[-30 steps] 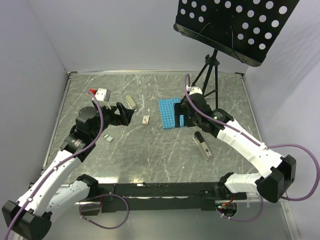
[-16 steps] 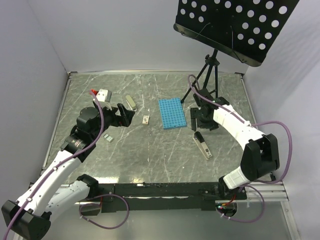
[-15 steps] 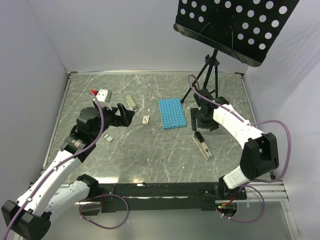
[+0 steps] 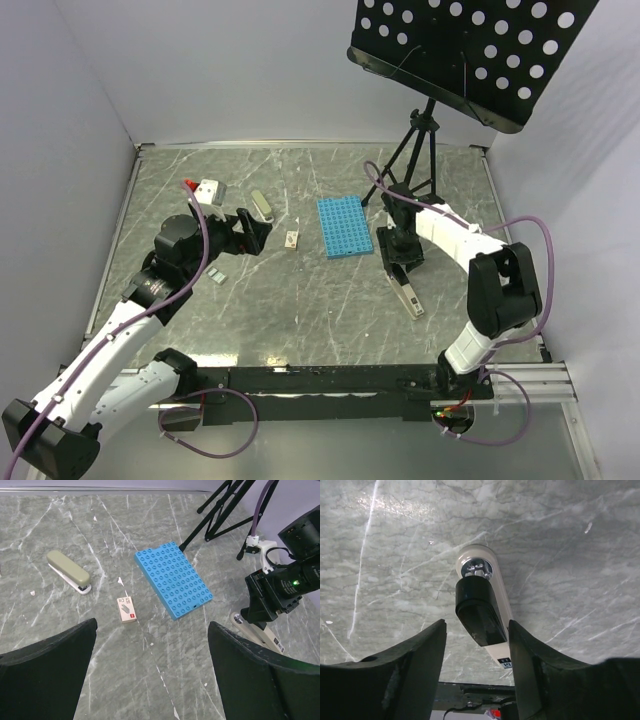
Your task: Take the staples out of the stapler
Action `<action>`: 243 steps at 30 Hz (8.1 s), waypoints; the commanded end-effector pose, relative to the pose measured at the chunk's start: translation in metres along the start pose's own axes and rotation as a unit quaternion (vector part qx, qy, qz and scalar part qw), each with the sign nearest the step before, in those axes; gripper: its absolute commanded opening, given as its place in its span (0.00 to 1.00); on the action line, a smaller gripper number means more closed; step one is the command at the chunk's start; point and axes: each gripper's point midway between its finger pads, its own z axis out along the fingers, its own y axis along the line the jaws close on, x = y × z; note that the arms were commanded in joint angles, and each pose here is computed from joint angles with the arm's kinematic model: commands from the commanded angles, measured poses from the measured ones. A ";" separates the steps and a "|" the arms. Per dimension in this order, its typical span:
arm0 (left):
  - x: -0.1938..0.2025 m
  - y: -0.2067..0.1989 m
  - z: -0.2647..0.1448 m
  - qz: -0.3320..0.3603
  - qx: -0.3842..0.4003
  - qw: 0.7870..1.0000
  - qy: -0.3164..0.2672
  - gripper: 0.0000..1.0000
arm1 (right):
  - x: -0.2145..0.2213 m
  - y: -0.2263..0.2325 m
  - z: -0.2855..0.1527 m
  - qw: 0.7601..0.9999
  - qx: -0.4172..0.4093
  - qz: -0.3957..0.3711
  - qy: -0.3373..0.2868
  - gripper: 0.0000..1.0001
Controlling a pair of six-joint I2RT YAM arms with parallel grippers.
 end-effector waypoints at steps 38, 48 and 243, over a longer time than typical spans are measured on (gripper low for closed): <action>0.064 -0.050 0.035 -0.208 0.081 0.959 0.175 0.64 | -0.039 0.190 -0.193 0.875 -0.313 -0.186 -0.321 0.00; 0.080 -0.061 0.048 -0.236 0.118 0.945 0.193 0.62 | -0.034 0.210 -0.192 0.865 -0.335 -0.201 -0.315 0.00; 0.024 -0.049 0.002 -0.312 0.248 0.914 0.081 0.60 | 0.045 0.200 -0.149 0.756 -0.591 -0.192 -0.205 0.00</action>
